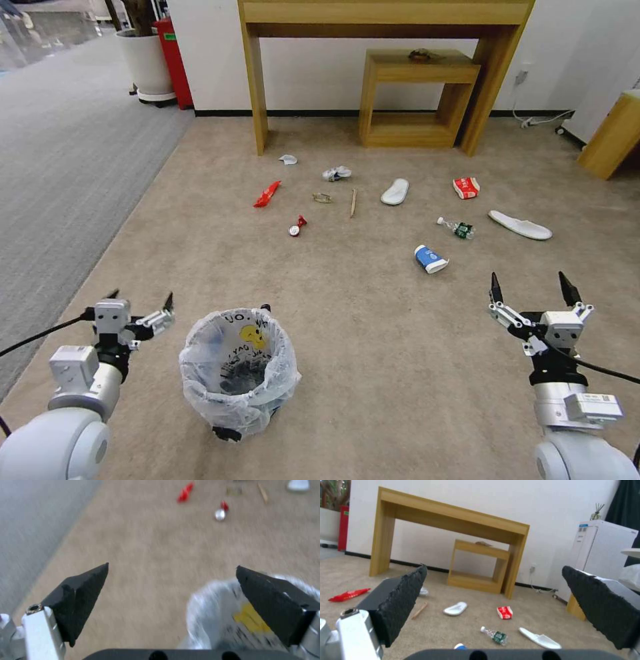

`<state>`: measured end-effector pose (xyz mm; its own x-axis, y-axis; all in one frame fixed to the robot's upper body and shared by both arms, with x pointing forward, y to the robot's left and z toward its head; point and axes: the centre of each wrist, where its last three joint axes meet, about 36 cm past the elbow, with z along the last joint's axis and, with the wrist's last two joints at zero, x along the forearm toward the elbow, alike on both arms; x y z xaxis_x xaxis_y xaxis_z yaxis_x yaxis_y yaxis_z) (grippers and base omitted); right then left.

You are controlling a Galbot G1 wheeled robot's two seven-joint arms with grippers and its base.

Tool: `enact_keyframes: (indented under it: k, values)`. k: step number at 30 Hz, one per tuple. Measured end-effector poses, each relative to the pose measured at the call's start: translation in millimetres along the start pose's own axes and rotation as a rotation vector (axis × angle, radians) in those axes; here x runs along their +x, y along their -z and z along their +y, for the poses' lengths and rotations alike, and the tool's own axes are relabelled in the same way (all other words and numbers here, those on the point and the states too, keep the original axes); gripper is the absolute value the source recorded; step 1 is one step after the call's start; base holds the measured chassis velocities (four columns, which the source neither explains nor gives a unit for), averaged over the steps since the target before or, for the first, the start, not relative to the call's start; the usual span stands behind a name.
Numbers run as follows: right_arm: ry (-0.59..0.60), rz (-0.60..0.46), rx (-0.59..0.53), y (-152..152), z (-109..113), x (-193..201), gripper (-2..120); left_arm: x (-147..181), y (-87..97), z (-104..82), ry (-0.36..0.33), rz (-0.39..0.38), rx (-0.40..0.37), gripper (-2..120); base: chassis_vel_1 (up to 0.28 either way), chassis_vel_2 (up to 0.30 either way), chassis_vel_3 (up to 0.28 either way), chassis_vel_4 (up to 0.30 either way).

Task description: Pick up the trash bin and place the garbage on the floor into it.

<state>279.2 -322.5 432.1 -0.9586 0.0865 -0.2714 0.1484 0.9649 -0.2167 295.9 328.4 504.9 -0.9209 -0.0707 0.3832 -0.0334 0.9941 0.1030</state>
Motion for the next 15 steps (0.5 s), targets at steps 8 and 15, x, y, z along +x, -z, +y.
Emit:
enact_keyframes:
  k: [8,15]
  values:
    - [0.003,0.001,0.002,0,0,0,100,-6,3.5,-0.9,-0.022,0.120,0.056,100,0.000,0.000,0.000,0.000]
    - [0.006,0.000,0.001,-2,0,-2,100,-17,-3.6,-2.5,-0.039,0.163,0.101,100,0.000,0.000,0.000,0.000]
